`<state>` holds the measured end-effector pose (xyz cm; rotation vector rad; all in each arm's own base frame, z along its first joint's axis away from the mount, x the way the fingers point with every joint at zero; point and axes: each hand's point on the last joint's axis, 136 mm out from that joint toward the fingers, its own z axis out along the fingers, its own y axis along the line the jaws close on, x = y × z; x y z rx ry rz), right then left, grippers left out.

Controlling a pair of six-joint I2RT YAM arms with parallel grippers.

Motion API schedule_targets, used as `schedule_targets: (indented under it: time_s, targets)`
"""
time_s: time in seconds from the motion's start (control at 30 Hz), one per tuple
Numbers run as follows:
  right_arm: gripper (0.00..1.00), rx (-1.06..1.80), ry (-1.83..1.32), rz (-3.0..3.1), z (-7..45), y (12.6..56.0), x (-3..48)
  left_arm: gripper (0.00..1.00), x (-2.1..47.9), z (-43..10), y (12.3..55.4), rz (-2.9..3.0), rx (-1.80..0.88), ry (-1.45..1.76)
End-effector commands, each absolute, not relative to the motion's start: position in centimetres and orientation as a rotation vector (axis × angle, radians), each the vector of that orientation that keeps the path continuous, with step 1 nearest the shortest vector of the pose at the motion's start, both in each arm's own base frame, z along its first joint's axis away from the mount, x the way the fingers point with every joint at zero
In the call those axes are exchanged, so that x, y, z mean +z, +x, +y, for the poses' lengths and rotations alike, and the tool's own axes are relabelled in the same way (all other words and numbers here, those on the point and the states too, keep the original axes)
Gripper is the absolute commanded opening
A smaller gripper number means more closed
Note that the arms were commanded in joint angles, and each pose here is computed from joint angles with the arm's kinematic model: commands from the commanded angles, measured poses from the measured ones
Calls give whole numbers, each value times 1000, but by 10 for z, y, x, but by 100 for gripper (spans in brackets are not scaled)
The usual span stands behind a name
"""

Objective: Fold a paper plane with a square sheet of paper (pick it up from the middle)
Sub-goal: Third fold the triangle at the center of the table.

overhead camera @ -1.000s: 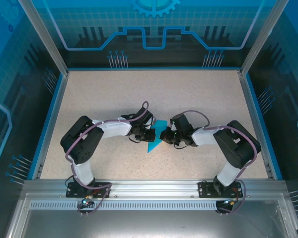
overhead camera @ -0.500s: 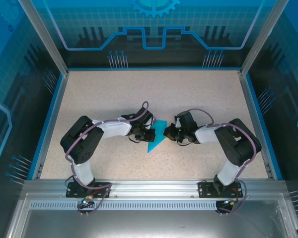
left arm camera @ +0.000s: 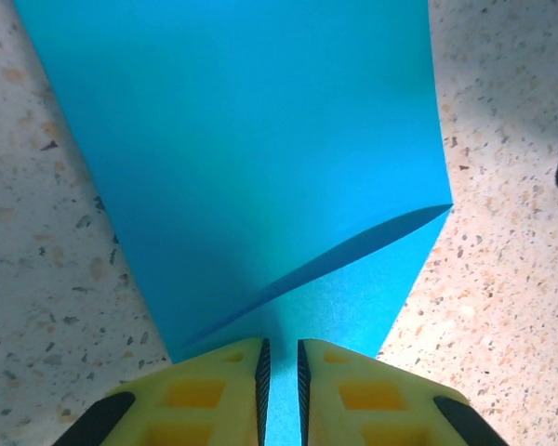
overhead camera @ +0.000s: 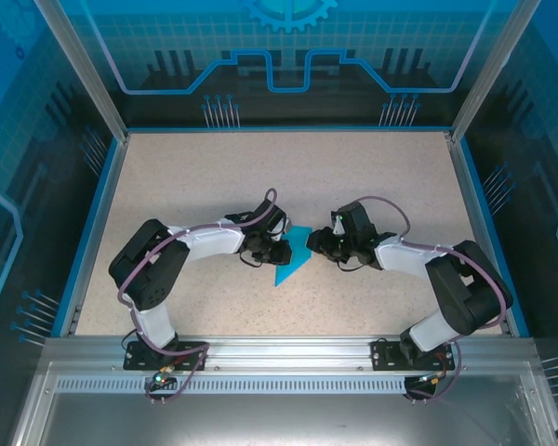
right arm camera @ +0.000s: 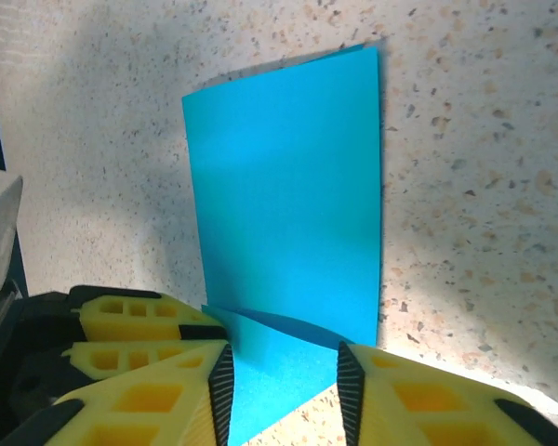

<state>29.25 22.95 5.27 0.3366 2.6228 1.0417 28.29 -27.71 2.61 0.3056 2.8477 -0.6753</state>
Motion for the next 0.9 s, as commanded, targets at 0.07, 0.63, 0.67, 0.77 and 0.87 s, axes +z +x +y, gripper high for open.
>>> schedule_targets:
  time_s: [0.07,0.63,0.67,0.77,0.87]
  targets:
    - [42,1061,375,2678,227,283,41,19,33,-275,289,2830,-652,316]
    - [46,1177,309,2682,258,293,39,15,9,-263,285,2894,-569,294]
    - [45,1186,290,2682,261,293,40,15,8,-263,285,2894,-568,293]
    - [42,1204,246,2682,267,292,40,15,9,-263,285,2891,-569,292]
    - [41,1203,227,2680,267,290,41,15,16,-263,286,2874,-576,288]
